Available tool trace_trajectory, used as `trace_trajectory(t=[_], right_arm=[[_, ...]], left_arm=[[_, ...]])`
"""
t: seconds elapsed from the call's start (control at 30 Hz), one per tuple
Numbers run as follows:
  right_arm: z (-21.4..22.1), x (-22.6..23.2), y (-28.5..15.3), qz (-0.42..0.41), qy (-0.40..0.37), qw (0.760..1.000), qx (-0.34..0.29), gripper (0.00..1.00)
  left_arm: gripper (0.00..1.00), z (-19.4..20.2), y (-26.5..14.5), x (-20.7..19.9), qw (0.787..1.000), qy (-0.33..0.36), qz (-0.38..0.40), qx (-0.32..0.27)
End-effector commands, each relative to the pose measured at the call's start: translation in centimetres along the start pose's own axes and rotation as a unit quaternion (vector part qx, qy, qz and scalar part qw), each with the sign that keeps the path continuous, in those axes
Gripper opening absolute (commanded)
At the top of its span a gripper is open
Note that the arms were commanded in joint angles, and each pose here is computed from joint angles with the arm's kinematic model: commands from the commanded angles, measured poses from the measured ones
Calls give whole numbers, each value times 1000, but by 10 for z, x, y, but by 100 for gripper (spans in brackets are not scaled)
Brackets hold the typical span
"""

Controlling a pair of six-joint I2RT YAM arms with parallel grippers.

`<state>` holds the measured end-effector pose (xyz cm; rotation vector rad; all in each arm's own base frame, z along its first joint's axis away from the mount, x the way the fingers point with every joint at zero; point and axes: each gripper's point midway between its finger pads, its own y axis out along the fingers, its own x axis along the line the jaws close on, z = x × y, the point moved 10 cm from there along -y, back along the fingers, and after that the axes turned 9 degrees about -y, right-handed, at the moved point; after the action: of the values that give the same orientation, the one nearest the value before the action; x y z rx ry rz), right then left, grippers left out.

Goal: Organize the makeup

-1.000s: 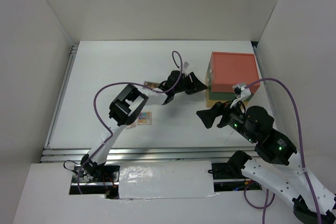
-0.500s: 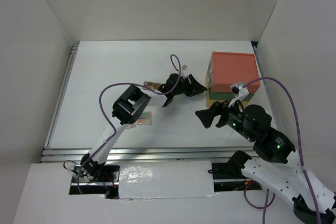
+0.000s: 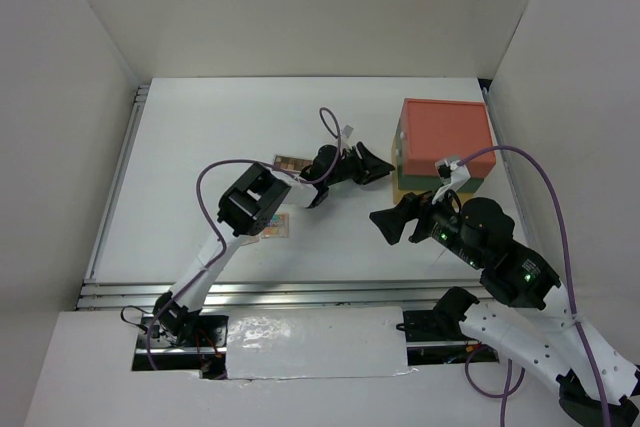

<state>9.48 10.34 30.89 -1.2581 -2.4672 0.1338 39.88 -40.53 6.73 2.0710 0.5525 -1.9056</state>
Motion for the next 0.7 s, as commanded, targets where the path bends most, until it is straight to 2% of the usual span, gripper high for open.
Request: trace_trajectory(t=[0.0, 0.67], right_arm=[[-5, 3, 2, -16, -8, 1000, -18, 100], [-4, 3, -1, -18, -8, 1000, -22, 100]], left_arm=[[53, -5, -1, 2, 999, 3, 36, -12], [49, -7, 10, 8, 999, -12, 37, -8]])
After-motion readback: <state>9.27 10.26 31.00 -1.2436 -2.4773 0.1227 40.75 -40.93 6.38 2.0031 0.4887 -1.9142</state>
